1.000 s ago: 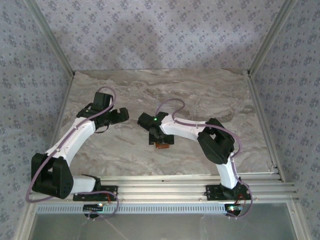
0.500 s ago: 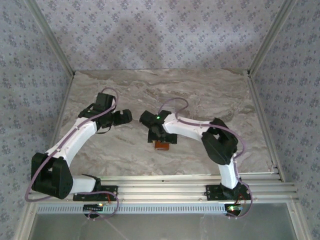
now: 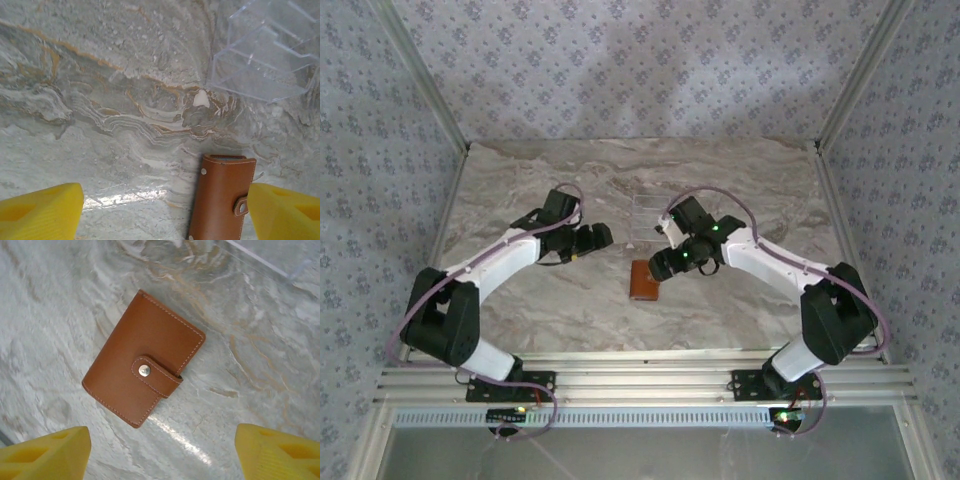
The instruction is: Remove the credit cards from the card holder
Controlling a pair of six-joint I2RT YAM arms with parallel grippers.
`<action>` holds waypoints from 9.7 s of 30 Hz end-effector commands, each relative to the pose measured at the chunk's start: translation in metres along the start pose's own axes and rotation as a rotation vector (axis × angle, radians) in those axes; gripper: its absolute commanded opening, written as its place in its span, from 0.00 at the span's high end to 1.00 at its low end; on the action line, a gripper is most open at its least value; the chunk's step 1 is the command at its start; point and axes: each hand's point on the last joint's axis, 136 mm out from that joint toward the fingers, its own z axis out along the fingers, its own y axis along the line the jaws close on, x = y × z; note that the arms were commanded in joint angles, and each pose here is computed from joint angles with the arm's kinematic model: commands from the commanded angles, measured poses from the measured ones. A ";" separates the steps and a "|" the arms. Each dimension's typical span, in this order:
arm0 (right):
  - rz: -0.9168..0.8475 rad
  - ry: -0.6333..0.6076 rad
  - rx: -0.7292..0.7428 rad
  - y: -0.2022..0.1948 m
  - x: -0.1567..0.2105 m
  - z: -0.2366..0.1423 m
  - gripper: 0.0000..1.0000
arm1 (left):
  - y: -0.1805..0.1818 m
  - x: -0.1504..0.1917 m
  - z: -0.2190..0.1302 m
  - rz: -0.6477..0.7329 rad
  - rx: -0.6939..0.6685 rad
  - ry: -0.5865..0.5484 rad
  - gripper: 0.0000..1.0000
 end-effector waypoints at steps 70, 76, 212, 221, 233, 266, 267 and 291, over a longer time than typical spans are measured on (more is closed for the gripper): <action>-0.702 -0.162 -0.053 0.053 -0.030 0.068 0.68 | -0.022 0.047 0.051 -0.265 0.259 0.203 0.85; -0.446 -0.184 0.074 0.034 -0.035 0.044 0.53 | -0.002 0.031 0.035 -0.268 0.198 0.104 0.83; 0.627 -0.035 0.486 -0.067 0.053 -0.011 0.59 | -0.050 0.088 0.053 0.004 0.070 0.233 0.71; 0.552 -0.054 0.481 -0.047 0.027 -0.027 0.41 | -0.024 0.077 0.032 0.081 -0.082 0.152 0.62; 0.426 0.030 0.328 0.029 -0.014 0.022 0.31 | -0.025 0.085 0.033 0.081 -0.045 0.176 0.78; 0.476 0.216 0.336 -0.006 0.035 0.093 0.19 | -0.034 0.084 0.031 0.100 0.001 0.171 0.87; 0.481 0.215 0.332 -0.006 0.036 0.093 0.21 | -0.030 0.083 0.030 0.110 -0.023 0.166 0.87; 0.574 0.193 0.314 -0.002 0.048 0.091 0.22 | 0.044 0.090 0.054 0.258 -0.437 0.284 0.70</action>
